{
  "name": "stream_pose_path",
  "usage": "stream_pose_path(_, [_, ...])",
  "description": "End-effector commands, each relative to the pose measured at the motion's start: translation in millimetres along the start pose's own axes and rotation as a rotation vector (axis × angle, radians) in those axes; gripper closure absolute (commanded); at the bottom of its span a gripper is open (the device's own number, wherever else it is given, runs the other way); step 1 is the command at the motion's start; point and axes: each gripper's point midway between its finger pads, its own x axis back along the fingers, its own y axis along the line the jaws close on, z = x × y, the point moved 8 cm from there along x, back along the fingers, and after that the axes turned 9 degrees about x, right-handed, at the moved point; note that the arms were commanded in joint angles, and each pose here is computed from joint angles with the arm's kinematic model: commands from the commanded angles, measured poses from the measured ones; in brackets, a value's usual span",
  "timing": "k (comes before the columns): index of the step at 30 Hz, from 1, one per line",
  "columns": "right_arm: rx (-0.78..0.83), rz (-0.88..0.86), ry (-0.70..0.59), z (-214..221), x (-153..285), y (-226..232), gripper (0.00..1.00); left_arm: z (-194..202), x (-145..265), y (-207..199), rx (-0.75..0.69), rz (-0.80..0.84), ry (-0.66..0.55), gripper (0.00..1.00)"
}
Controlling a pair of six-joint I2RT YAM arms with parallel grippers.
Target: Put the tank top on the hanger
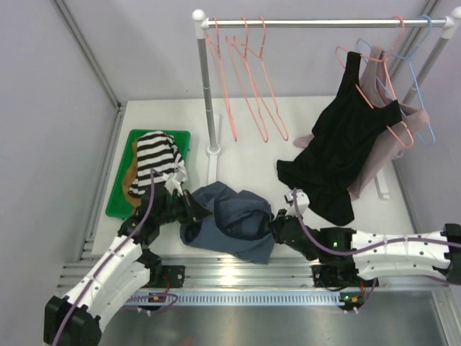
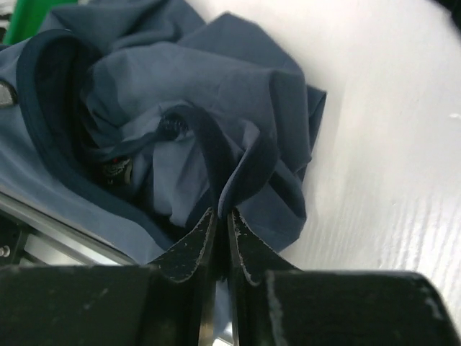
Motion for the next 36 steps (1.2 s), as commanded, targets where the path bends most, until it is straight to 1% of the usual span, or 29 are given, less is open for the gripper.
stream_pose_path(1, [-0.136,-0.089,0.002,-1.3,-8.4,27.4,0.91,-1.4,-11.8,-9.1,-0.059,0.027,-0.047,1.00])
stream_pose_path(2, [-0.131,-0.094,0.020,3.2,-10.9,29.3,0.88,1.8,-13.1,-5.0,-0.055,0.000,-0.034,1.00])
stream_pose_path(3, [-0.124,-0.113,0.051,9.4,-15.4,34.8,0.88,3.9,-14.4,-2.0,-0.055,-0.017,-0.025,0.98])
stream_pose_path(4, [-0.123,-0.121,0.066,12.4,-17.3,37.2,0.88,6.2,-15.5,3.1,-0.047,-0.046,-0.019,0.92])
stream_pose_path(6, [-0.117,-0.131,0.104,20.2,-20.2,40.7,0.85,10.4,-13.9,11.9,-0.036,-0.105,-0.003,0.78])
stream_pose_path(7, [-0.116,-0.130,0.111,21.7,-20.9,40.3,0.83,8.5,-11.9,11.2,-0.041,-0.119,-0.021,0.73])
stream_pose_path(8, [-0.117,-0.135,0.114,22.0,-19.4,39.9,0.77,8.3,-10.2,11.7,-0.048,-0.131,-0.025,0.60])
stream_pose_path(9, [-0.119,-0.142,0.116,21.8,-18.5,39.6,0.74,10.6,-7.1,14.4,-0.041,-0.159,-0.016,0.55])
stream_pose_path(10, [-0.116,-0.149,0.113,20.8,-16.8,38.8,0.71,7.3,-3.1,8.3,-0.052,-0.153,-0.037,0.50])
stream_pose_path(11, [-0.118,-0.158,0.111,18.5,-12.8,37.3,0.63,5.5,-0.6,6.9,-0.058,-0.166,-0.050,0.44])
stream_pose_path(12, [-0.119,-0.162,0.106,16.1,-10.3,36.8,0.59,4.1,2.0,3.8,-0.063,-0.170,-0.054,0.42])
stream_pose_path(13, [-0.109,-0.161,0.103,13.9,-8.5,35.3,0.56,1.7,7.8,-3.0,-0.066,-0.182,-0.057,0.40])
stream_pose_path(14, [-0.111,-0.164,0.099,8.9,-3.4,33.7,0.50,-1.0,10.1,-5.9,-0.070,-0.191,-0.071,0.38])
stream_pose_path(16, [-0.103,-0.167,0.090,2.2,1.7,32.0,0.44,-5.5,16.4,-14.7,-0.074,-0.206,-0.080,0.38])
stream_pose_path(17, [-0.094,-0.159,0.091,-2.8,5.7,30.9,0.37,-7.7,18.6,-16.8,-0.080,-0.221,-0.087,0.38])
stream_pose_path(19, [-0.105,-0.134,0.070,-13.5,12.4,26.9,0.30,-16.3,24.6,-26.9,-0.089,-0.246,-0.124,0.38])
stream_pose_path(20, [-0.093,-0.107,0.077,-18.4,17.3,23.3,0.23,-16.3,28.0,-27.6,-0.090,-0.268,-0.118,0.38])
stream_pose_path(22, [-0.087,-0.067,0.071,-25.2,22.5,18.1,0.21,-24.2,34.2,-37.7,-0.107,-0.282,-0.155,0.38])
stream_pose_path(23, [-0.059,-0.034,0.092,-24.7,26.2,12.1,0.21,-25.5,37.3,-38.6,-0.117,-0.298,-0.159,0.38])
stream_pose_path(24, [-0.072,-0.027,0.080,-33.4,30.5,12.6,0.22,-31.1,41.2,-46.0,-0.130,-0.296,-0.189,0.38])
stream_pose_path(28, [-0.064,0.002,0.087,-45.8,44.9,4.9,0.25,-40.3,48.3,-57.7,-0.172,-0.311,-0.214,0.38])
stream_pose_path(29, [-0.064,-0.001,0.081,-53.4,52.1,2.6,0.27,-41.6,48.8,-59.8,-0.180,-0.310,-0.213,0.38])
stream_pose_path(31, [-0.055,0.006,0.052,-66.5,61.2,-1.4,0.27,-45.1,51.0,-66.4,-0.191,-0.300,-0.220,0.38])
stream_pose_path(32, [-0.065,0.001,0.026,-82.5,72.2,-2.8,0.24,-45.6,51.3,-67.9,-0.195,-0.298,-0.218,0.38])
stream_pose_path(34, [-0.015,0.005,-0.025,-103.9,81.6,-3.5,0.17,-48.2,52.8,-73.2,-0.202,-0.286,-0.226,0.38])
stream_pose_path(35, [-0.020,-0.006,-0.064,-128.1,90.5,3.8,0.16,-48.9,53.3,-75.0,-0.207,-0.278,-0.228,0.38])
stream_pose_path(36, [0.045,0.031,-0.093,-139.6,93.5,1.1,0.15,-50.1,54.5,-78.1,-0.211,-0.269,-0.234,0.37])
